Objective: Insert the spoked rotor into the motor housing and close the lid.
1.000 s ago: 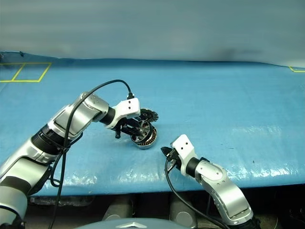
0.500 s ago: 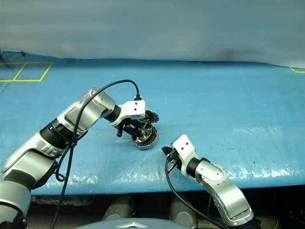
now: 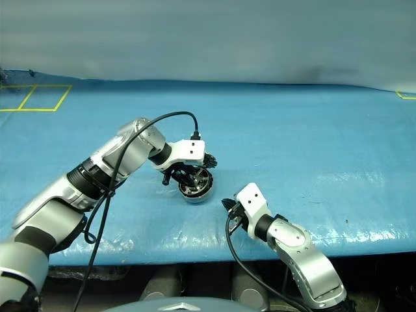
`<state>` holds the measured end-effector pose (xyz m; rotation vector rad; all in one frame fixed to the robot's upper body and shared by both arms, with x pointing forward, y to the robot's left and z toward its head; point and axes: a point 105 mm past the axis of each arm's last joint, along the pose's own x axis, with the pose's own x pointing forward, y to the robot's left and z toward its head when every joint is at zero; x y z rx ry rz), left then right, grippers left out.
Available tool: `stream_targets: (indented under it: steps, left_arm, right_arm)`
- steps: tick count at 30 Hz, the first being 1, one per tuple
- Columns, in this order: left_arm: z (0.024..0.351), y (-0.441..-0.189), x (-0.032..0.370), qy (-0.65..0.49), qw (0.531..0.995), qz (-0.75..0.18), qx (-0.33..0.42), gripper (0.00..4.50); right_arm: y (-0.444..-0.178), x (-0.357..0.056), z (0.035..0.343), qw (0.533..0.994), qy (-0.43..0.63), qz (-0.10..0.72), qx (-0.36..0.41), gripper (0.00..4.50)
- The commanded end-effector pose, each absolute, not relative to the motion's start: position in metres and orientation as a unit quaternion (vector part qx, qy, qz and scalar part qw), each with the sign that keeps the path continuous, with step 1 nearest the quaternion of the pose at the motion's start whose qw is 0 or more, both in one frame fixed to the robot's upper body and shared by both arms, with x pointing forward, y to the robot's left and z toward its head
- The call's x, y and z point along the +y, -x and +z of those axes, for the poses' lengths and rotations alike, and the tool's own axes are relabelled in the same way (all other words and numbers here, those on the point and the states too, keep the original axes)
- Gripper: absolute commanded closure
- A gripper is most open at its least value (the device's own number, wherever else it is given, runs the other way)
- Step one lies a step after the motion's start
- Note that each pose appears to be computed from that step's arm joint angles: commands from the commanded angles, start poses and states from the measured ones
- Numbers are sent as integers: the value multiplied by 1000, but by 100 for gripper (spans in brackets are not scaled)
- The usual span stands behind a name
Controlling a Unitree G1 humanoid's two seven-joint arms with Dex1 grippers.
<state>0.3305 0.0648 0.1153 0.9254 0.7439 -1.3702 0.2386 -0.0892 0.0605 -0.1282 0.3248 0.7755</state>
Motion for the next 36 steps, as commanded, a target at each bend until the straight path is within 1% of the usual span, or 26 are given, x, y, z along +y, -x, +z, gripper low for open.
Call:
stream_targets:
  steps: [1,3,8,9,12,17,20,23,25,26,30,31,32,36]
  left_arm:
    - [120,-329,56,-405,610,-605,313,246]
    - [124,-328,51,-396,614,-613,302,190]
    - [137,-324,44,-377,621,-626,285,20]
    - [138,-323,44,-373,623,-626,284,2]
    - [143,-320,45,-362,628,-630,277,2]
    - [156,-300,53,-298,649,-646,270,2]
    - [155,-290,66,-260,674,-635,274,62]
    - [153,-281,75,-228,698,-621,272,161]
    - [151,-277,84,-191,733,-597,262,225]
    - [150,-275,87,-175,746,-588,259,264]
    - [134,-267,105,-148,801,-539,214,403]
    - [131,-264,109,-142,812,-529,202,432]
    - [129,-261,111,-134,822,-521,188,445]
    - [125,-257,118,-84,878,-458,111,445]
  right_arm:
    - [-240,-86,75,913,65,383,125,450]
    - [-240,-86,75,913,66,383,126,450]
    - [-240,-87,75,912,66,384,127,450]
    - [-241,-87,76,912,67,385,127,450]
    - [-242,-88,77,912,67,386,125,450]
    - [-241,-92,82,912,66,386,122,450]
    - [-241,-95,84,913,68,384,122,450]
    - [-241,-94,87,912,68,387,119,450]
    - [-243,-91,93,912,64,391,111,450]
    - [-243,-89,96,911,63,393,107,450]
    - [-247,-76,102,907,64,404,100,450]
    - [-249,-73,103,907,64,404,99,450]
    - [-250,-69,104,907,63,405,100,450]
    - [-255,-51,104,901,58,418,101,450]
